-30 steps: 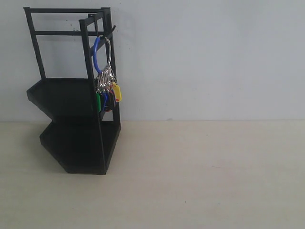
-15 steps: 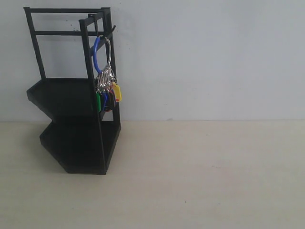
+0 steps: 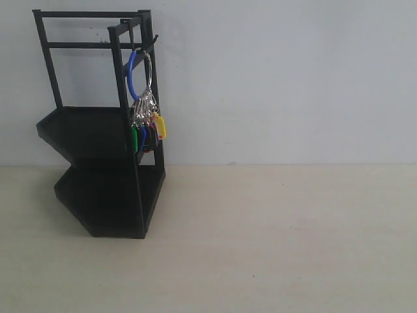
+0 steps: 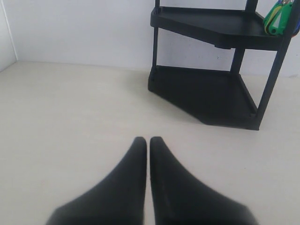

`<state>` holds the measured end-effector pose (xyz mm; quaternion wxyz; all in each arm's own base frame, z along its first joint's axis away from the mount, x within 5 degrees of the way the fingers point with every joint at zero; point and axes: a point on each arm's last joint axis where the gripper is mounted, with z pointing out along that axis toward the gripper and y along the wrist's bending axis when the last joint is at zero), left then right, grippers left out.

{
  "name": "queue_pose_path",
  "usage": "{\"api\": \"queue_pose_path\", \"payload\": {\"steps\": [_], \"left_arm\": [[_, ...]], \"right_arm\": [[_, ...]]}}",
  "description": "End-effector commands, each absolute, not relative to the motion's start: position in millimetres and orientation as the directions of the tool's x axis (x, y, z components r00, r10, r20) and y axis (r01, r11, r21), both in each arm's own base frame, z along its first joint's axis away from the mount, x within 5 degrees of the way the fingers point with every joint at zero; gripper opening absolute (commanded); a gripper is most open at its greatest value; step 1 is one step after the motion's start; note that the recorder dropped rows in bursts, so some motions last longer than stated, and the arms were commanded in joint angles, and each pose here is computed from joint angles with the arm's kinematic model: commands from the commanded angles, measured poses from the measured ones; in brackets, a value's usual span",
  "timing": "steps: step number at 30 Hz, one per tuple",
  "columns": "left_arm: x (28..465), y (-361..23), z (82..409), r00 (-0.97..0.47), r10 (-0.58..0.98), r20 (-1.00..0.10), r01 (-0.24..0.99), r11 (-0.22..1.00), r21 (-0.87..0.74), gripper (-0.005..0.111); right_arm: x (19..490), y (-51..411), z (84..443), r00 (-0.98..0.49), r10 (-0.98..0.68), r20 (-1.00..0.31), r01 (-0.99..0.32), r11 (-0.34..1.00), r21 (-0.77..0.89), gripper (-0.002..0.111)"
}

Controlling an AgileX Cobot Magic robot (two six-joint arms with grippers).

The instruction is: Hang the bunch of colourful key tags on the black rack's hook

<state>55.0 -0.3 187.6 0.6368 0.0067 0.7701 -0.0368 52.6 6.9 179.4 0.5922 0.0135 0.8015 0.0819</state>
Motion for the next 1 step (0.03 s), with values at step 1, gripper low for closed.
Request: {"api": "queue_pose_path", "payload": {"steps": [1], "left_arm": [[55.2, -0.9, 188.5, -0.188, -0.042, -0.981, 0.066, 0.996, -0.055, 0.004]], "right_arm": [[52.8, 6.6, 181.2, -0.278, 0.120, -0.953, -0.074, 0.987, 0.146, 0.000]]}}
